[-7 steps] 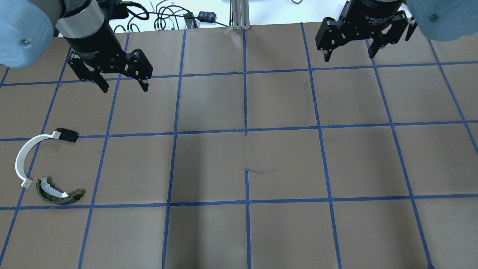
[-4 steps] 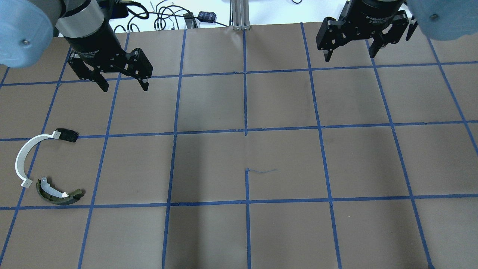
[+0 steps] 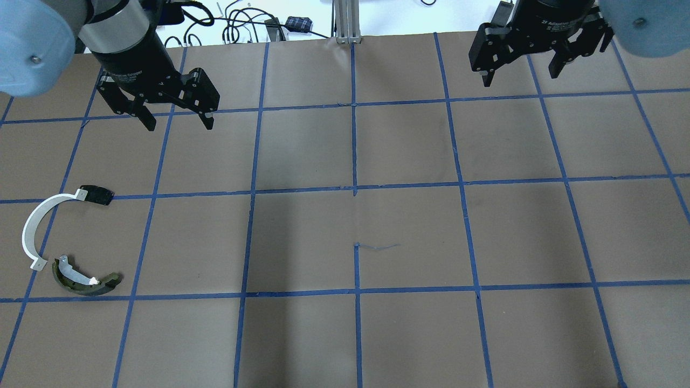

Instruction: Place bearing gear from tray to pile

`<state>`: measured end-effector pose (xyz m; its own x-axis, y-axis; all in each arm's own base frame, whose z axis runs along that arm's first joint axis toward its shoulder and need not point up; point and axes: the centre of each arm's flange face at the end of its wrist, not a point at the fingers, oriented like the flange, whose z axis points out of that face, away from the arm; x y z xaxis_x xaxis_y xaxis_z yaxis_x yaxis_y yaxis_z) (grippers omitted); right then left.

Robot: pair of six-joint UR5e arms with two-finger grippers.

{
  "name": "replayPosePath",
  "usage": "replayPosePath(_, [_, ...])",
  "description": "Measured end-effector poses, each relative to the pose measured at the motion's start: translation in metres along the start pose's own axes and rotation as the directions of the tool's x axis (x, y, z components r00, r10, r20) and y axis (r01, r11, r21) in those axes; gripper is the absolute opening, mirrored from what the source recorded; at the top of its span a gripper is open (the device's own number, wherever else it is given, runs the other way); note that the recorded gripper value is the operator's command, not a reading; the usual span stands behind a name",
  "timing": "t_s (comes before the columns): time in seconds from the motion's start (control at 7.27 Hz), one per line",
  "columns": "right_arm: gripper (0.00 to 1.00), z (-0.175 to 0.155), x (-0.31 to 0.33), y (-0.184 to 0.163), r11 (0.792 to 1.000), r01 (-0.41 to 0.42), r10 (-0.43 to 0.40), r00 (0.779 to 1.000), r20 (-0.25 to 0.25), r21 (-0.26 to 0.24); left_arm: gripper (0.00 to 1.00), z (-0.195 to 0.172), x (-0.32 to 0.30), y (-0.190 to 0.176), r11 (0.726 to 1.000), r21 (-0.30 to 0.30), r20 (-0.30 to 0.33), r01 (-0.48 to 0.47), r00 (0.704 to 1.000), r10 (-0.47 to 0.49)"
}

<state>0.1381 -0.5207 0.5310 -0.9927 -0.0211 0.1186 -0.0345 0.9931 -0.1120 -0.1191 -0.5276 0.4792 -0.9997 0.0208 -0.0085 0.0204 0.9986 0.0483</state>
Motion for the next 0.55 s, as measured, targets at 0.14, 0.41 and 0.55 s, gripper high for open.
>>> replayPosePath(0.14, [1.00, -0.003, 0.014, -0.001, 1.000, -0.008, 0.008, 1.000, -0.024, 0.005, 1.00, -0.001, 0.000, 0.000, 1.000, 0.003, 0.000, 0.000, 1.000, 0.000])
replayPosePath(0.41, [1.00, -0.005, 0.081, -0.003, 0.999, -0.038, 0.037, 0.995, -0.093, -0.008, 1.00, -0.002, 0.001, -0.001, 1.000, 0.007, 0.000, -0.001, 1.000, 0.001])
replayPosePath(0.55, [1.00, 0.000, 0.124, -0.004, 0.999, -0.023, 0.020, 0.994, -0.111, -0.029, 1.00, 0.000, 0.001, -0.002, 1.000, 0.011, 0.000, 0.000, 1.000, 0.000])
